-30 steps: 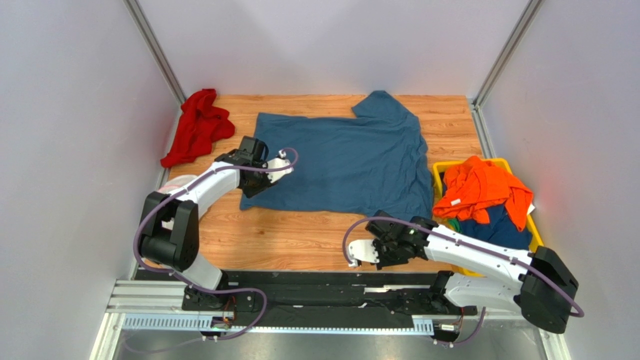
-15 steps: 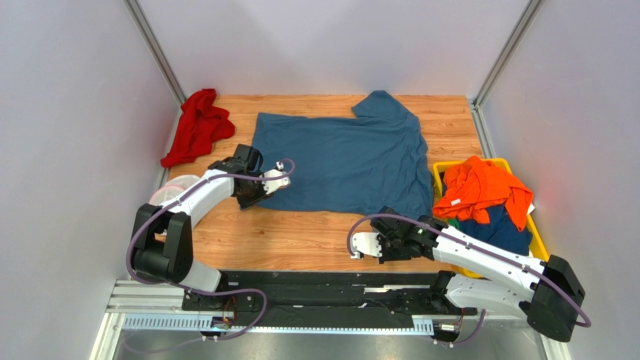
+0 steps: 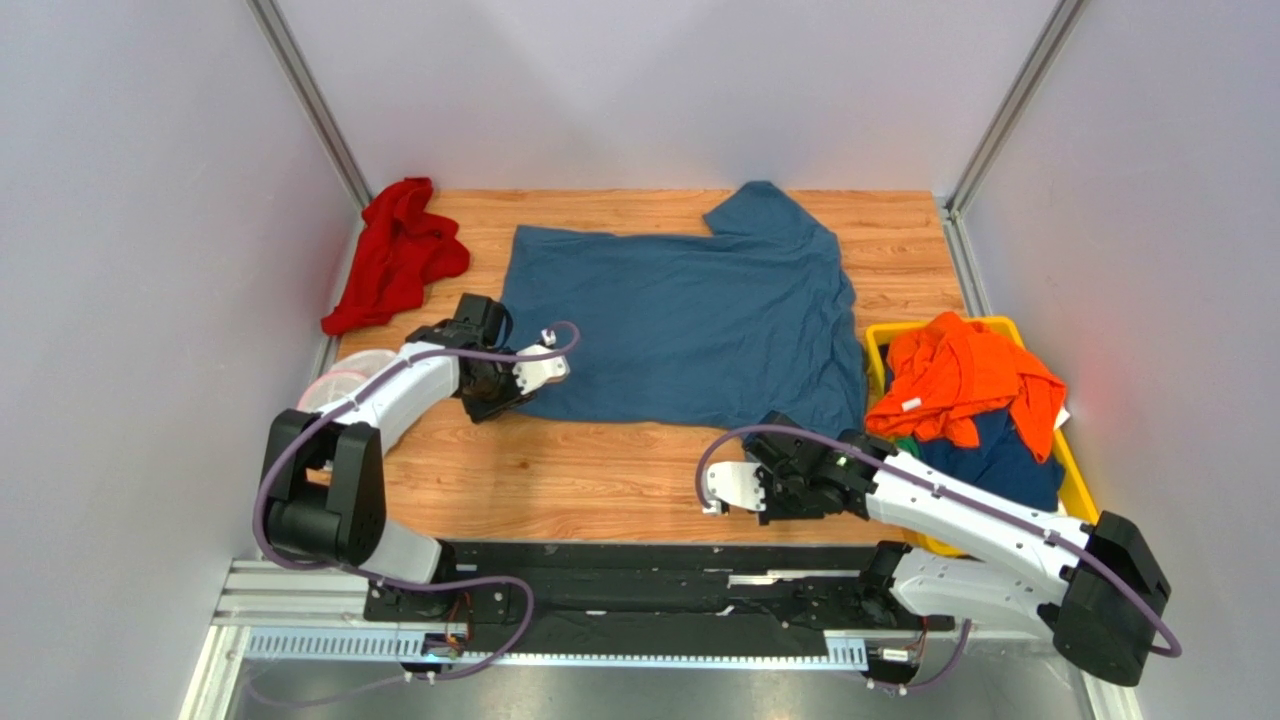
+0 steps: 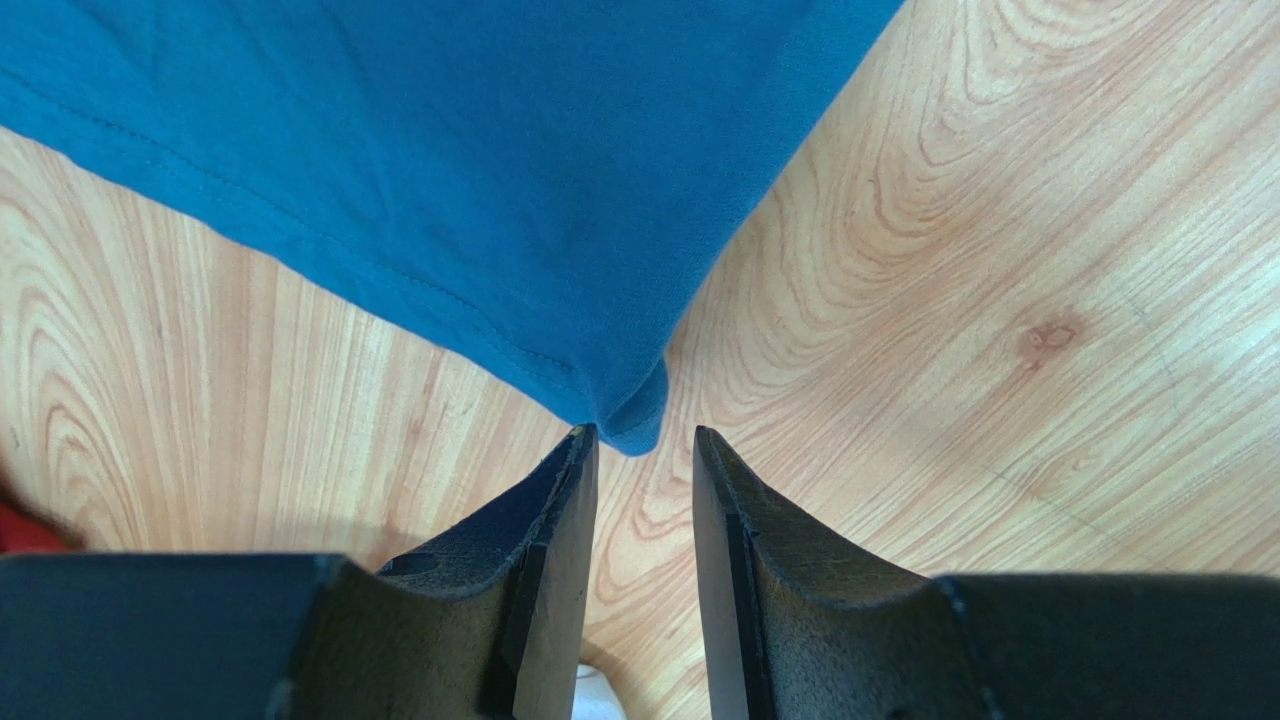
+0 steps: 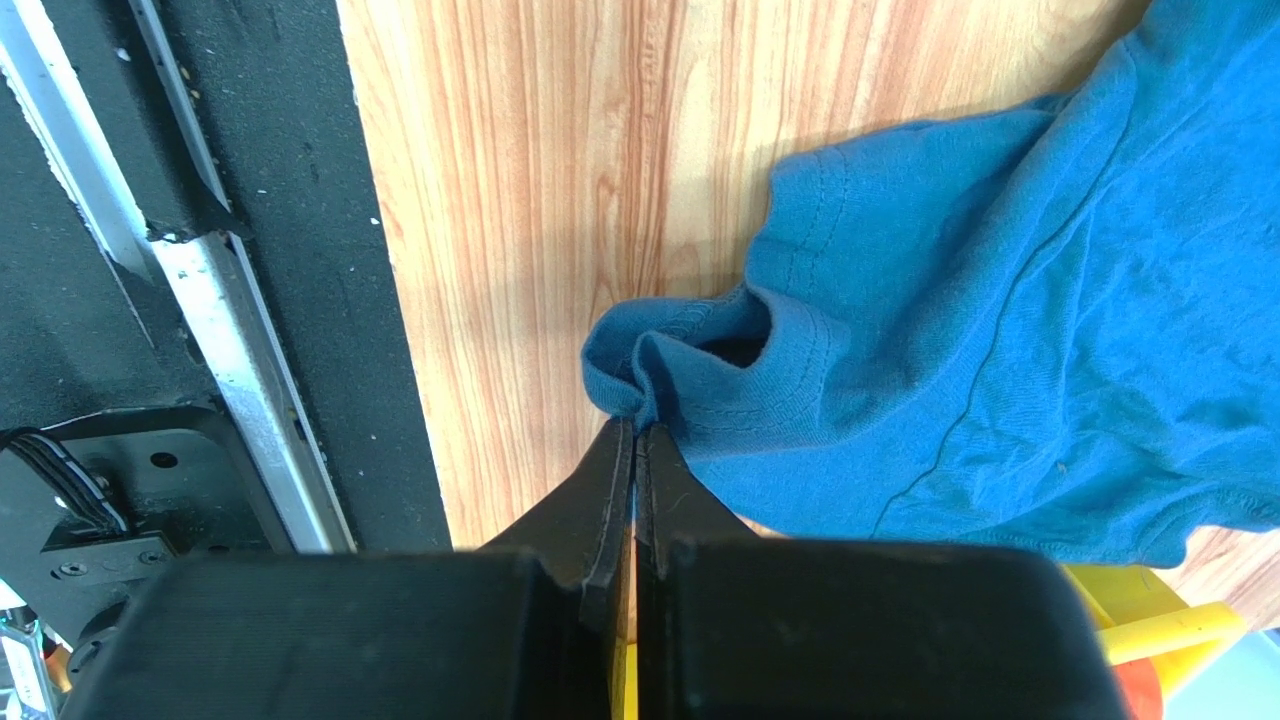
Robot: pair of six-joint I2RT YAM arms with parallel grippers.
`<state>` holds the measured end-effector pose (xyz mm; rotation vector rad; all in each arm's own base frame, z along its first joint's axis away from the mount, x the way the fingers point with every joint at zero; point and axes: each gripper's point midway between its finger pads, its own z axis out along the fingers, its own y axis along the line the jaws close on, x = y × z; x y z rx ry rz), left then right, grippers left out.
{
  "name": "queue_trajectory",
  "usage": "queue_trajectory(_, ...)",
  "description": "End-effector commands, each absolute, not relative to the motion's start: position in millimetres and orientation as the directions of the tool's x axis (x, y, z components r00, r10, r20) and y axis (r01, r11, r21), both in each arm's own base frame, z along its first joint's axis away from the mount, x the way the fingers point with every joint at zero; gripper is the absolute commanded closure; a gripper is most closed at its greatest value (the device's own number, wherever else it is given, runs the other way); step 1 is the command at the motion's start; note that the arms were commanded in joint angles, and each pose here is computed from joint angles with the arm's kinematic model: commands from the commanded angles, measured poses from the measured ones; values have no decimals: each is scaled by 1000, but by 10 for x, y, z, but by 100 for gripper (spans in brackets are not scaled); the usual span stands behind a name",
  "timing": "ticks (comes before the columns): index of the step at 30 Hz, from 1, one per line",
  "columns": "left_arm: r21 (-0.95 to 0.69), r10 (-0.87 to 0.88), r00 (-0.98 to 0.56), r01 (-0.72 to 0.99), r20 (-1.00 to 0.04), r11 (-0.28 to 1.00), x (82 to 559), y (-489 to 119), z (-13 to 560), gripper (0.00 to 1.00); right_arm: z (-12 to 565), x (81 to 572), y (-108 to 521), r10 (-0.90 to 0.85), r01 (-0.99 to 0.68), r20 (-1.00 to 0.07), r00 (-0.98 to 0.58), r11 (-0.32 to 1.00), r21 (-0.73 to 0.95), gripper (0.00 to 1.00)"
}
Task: Fold and stack the t-shirts
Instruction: Grap the side of the flattened tshirt closest away from the robot with both arms
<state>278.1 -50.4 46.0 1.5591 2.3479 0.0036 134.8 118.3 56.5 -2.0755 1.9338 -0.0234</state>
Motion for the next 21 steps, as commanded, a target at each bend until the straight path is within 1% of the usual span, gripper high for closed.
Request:
queue_trajectory(1, 154, 905, -324, 915, -274, 374, 2762, -527, 380, 62, 608, 1378, 1154, -978, -968, -196, 69, -18, -252, 100)
queue_trajectory(8, 119, 904, -342, 917, -257, 380, 2775, -486, 218, 62, 660, 1393, 1167, -976, -965, -208, 57, -1, -261, 100)
queue_trajectory(12, 113, 903, -345, 917, -257, 383, 2830, -477, 167, 70, 713, 1406, 1162, -976, -963, -214, 47, 13, -270, 100)
queue_trajectory(17, 109, 899, -351, 915, -262, 389, 2874, -489, 130, 77, 770, 1421, 1148, -976, -959, -214, 37, 26, -283, 100)
queue_trajectory(20, 112, 895, -353, 912, -272, 394, 2891, -505, 137, 90, 789, 1418, 1131, -977, -958, -213, 27, 36, -285, 100)
queue_trajectory(21, 109, 894, -356, 911, -272, 397, 2884, -504, 133, 100, 815, 1430, 1131, -976, -955, -217, 23, 43, -292, 100)
